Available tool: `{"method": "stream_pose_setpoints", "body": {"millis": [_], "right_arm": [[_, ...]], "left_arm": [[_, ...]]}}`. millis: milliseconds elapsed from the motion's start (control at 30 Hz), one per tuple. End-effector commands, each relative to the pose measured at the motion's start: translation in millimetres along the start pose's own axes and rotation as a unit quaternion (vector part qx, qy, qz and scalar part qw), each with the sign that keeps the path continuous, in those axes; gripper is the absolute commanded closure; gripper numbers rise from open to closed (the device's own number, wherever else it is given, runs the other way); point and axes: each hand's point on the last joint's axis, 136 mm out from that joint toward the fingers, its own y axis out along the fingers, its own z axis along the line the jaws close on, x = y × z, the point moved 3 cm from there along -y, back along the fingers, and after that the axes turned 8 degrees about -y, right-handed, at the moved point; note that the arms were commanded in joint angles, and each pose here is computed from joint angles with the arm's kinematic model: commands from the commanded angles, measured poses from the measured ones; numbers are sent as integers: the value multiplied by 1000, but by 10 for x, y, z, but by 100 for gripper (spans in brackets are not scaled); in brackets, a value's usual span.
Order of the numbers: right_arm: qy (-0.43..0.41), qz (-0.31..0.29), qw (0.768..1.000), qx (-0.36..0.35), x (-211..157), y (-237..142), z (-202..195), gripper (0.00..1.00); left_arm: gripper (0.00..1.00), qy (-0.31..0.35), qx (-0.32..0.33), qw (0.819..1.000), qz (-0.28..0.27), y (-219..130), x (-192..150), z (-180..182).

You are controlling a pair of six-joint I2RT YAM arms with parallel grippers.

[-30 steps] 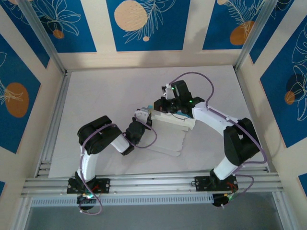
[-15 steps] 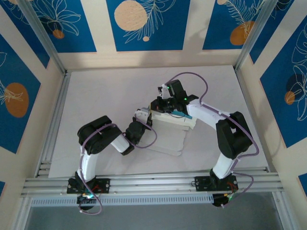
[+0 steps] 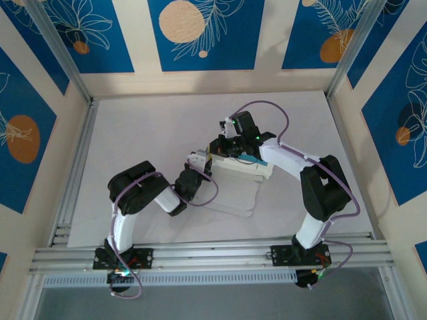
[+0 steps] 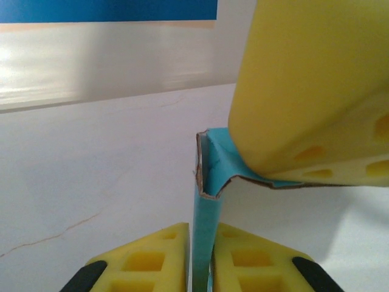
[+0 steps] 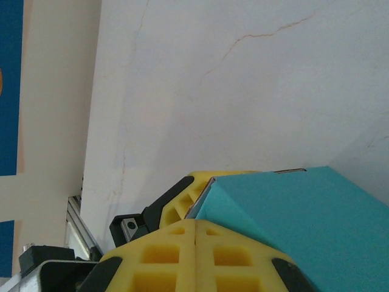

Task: Fold the paper box

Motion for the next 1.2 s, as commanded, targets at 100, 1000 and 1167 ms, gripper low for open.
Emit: {"method": "stream_pose_setpoints", "body": {"millis": [100,1000,1167], "right_arm": [[6,5,1000,-11,-13,-94,48,100],[9,7,1000,3,-49,-100,129,100],[10,8,1000,4,-52,-90,133,100]], "left_arm": [[77,0,-9,1000,14,-56,-88,-24],[77,2,-68,998,16,17,-10,-98],[87,13,-76,997,19,53,-51,-118]]}}
